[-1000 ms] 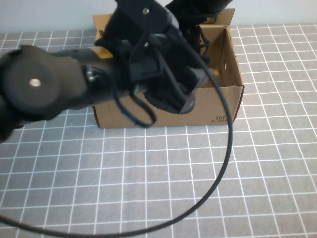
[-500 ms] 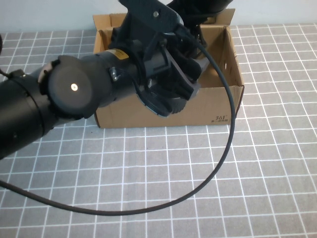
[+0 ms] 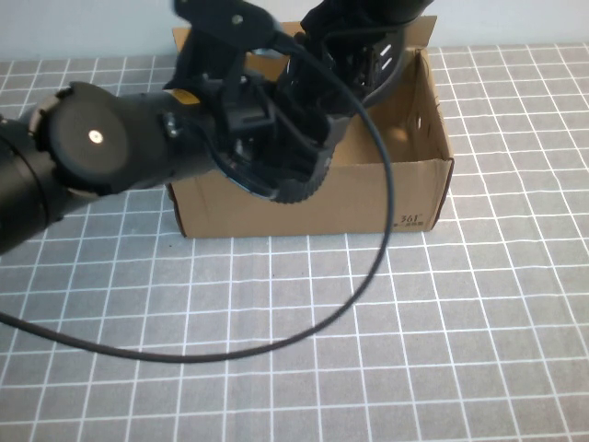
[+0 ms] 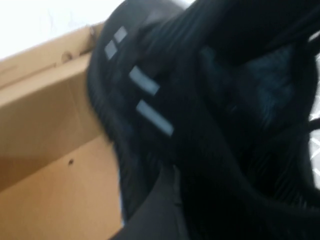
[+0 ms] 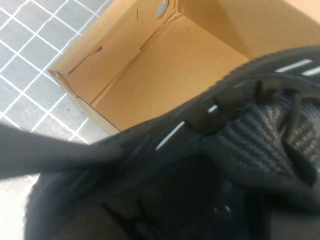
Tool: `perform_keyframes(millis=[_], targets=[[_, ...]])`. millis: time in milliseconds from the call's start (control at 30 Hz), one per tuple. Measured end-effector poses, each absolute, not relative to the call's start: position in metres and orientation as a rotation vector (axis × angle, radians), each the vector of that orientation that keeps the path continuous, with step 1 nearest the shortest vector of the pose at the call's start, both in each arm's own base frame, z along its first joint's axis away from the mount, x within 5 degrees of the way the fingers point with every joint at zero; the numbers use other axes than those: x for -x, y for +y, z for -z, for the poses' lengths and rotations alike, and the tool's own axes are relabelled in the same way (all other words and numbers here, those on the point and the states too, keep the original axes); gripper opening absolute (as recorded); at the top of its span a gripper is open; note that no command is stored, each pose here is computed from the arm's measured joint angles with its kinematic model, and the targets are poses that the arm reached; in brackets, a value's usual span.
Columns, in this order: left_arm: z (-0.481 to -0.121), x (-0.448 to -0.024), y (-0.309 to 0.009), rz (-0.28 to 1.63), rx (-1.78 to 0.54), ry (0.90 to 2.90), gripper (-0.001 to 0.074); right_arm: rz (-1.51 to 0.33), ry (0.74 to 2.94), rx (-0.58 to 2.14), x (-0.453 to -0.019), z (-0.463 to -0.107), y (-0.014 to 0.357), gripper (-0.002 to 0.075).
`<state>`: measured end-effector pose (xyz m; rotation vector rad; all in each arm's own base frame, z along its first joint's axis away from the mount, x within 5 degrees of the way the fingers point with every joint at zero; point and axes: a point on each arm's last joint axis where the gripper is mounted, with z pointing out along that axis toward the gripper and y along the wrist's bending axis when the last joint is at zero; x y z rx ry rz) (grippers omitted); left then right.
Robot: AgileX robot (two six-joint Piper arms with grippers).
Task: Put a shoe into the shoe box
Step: Hand over the shoe
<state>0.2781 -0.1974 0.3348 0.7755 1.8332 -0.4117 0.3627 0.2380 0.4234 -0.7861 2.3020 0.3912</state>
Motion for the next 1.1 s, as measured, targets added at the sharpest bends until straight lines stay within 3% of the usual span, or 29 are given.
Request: perform_keyframes(millis=[667, 933, 1100], targets=[[-0.3291, -0.2788, -0.1935, 0.302, -0.981, 1.787, 0.0656, -0.389, 2.303, 0.787, -0.3627, -0.4232, 0.2378, -0.0001], [-0.3311, -0.2808, -0.1927, 0.276, -0.969, 1.762, 0.0426, -0.391, 2.304, 0.787, -0.3626, -0.4233, 0.2380, -0.0001], [-0.3317, -0.2812, -0.1925, 0.272, -0.964, 1.758, 0.0375, -0.394, 2.304, 0.787, -0.3625, -0.4233, 0.2381, -0.0001]])
